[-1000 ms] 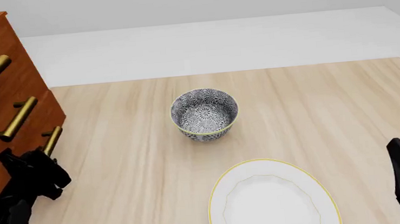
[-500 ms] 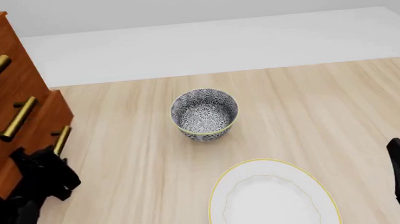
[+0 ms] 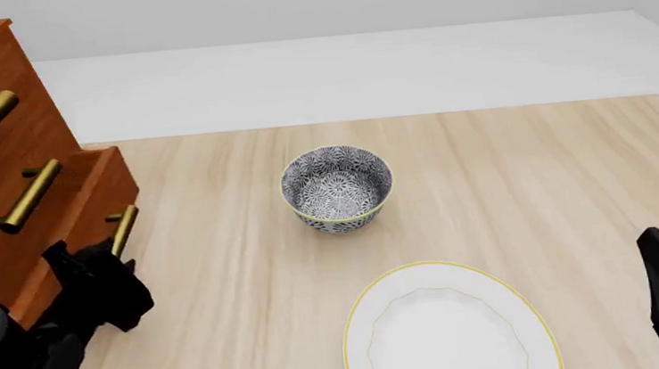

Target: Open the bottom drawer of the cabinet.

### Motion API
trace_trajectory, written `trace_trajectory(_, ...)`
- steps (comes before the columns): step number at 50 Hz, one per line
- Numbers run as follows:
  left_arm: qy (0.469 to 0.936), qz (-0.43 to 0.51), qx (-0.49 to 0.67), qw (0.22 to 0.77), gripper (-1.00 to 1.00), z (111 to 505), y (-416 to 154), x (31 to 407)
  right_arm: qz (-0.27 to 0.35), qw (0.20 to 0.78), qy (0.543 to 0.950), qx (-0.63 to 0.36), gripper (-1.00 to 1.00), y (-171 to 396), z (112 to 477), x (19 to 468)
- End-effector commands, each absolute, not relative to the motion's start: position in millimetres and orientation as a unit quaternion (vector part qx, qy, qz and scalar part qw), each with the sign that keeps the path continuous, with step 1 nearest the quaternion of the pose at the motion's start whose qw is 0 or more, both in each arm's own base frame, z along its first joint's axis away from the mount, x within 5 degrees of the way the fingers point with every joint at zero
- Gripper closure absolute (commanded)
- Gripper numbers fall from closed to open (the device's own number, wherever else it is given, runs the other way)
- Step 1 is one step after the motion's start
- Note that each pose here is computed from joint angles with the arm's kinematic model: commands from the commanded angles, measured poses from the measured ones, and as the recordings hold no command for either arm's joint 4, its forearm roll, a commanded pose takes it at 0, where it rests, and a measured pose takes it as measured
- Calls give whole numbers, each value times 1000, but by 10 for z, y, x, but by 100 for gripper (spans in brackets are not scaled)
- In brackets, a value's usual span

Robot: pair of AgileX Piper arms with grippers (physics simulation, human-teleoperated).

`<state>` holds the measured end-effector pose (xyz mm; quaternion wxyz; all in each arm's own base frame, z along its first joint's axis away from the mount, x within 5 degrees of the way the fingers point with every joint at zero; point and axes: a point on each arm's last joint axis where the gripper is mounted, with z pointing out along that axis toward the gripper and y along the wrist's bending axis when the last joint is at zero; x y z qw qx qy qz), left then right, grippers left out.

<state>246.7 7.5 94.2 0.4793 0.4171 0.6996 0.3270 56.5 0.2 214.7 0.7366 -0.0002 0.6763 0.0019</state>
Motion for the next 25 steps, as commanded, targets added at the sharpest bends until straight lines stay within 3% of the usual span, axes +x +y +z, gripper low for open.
trace_trajectory(1,666,275,487,493,100,755,-317,2590,2,737,676,0,-100,2,2147,565)
trace_trajectory(25,659,253,505,498,100,589,-506,2716,2,737,676,0,-100,2,2147,565)
